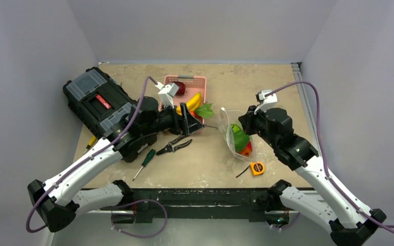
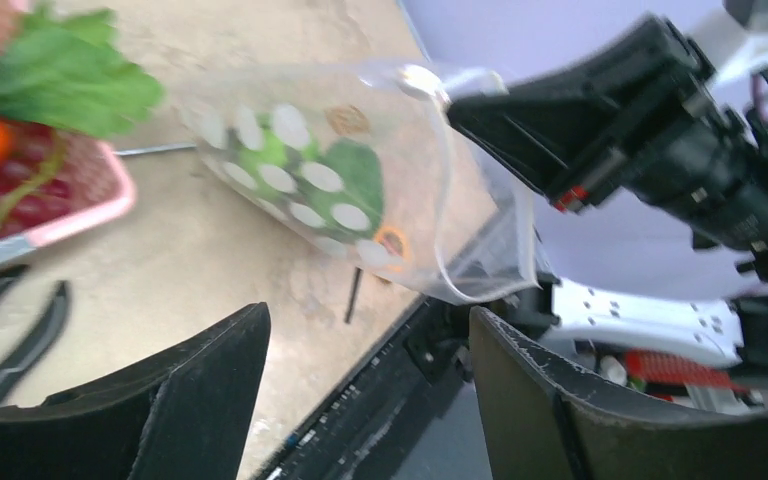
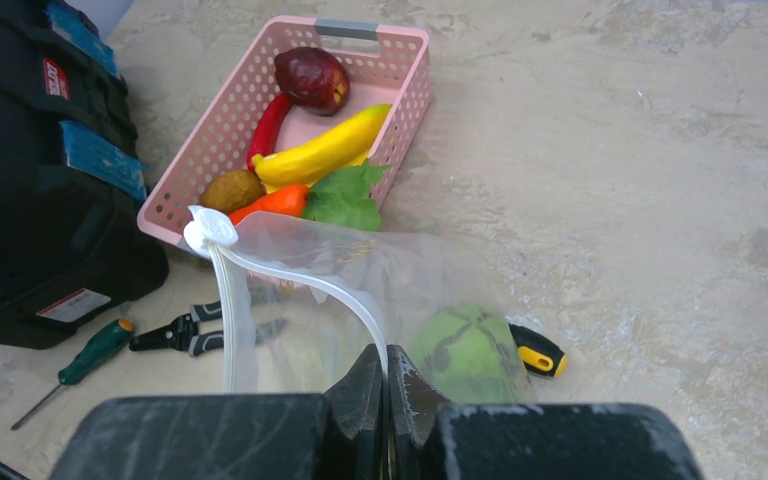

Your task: Place the food in the zip-top bag and seal the zipper

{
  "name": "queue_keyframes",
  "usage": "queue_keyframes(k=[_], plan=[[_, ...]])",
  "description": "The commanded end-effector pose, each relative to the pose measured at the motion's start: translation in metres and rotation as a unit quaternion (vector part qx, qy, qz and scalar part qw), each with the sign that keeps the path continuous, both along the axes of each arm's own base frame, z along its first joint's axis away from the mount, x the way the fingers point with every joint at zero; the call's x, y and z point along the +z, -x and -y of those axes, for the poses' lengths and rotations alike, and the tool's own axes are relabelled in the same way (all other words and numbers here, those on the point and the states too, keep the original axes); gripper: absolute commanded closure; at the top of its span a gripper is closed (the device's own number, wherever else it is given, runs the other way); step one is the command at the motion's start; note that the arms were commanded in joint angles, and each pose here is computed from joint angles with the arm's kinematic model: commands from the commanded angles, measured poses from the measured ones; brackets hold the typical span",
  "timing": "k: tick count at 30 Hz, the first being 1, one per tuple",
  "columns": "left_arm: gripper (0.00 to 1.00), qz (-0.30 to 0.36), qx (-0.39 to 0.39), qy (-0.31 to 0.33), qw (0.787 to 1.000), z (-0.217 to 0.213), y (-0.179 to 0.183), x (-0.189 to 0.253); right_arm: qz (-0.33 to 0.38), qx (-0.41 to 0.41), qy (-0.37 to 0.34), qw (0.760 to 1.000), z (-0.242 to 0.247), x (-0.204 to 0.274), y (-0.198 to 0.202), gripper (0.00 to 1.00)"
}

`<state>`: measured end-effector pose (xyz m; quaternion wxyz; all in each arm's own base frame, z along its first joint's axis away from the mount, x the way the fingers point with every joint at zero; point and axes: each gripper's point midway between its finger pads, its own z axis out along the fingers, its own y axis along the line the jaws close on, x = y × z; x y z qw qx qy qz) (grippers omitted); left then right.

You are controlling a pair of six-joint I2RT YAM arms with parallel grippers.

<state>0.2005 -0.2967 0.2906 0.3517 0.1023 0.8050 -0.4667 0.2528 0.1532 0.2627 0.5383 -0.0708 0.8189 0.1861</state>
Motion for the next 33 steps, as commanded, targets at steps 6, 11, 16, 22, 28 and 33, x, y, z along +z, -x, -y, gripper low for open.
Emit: queue_keyframes(k=[6, 11, 16, 22, 28, 33], plan=[[0.27, -0.003, 0.090, -0.087, 0.992, -0.039, -0.055, -0.030, 0.047, 0.005, -0.019, 0.999, -0.004, 0.016, -0.006, 1.00], [0.27, 0.020, 0.088, -0.175, 0.980, -0.037, -0.089, -0.048, 0.053, 0.014, -0.026, 0.998, -0.007, 0.020, -0.004, 1.00], [0.26, 0.057, 0.079, -0.267, 0.959, -0.038, -0.128, -0.068, 0.055, 0.020, -0.023, 0.998, -0.008, 0.024, -0.003, 1.00], [0.30, 0.044, 0.064, -0.333, 0.940, -0.041, -0.169, -0.098, 0.050, 0.018, -0.021, 0.998, -0.006, 0.020, -0.001, 1.00], [0.29, 0.005, 0.053, -0.381, 0.923, -0.059, -0.195, -0.132, 0.045, 0.021, -0.019, 0.999, -0.007, 0.018, -0.001, 1.00], [0.28, -0.017, 0.049, -0.396, 0.917, -0.071, -0.215, -0.147, 0.042, 0.019, -0.011, 0.999, -0.006, 0.020, -0.003, 1.00]])
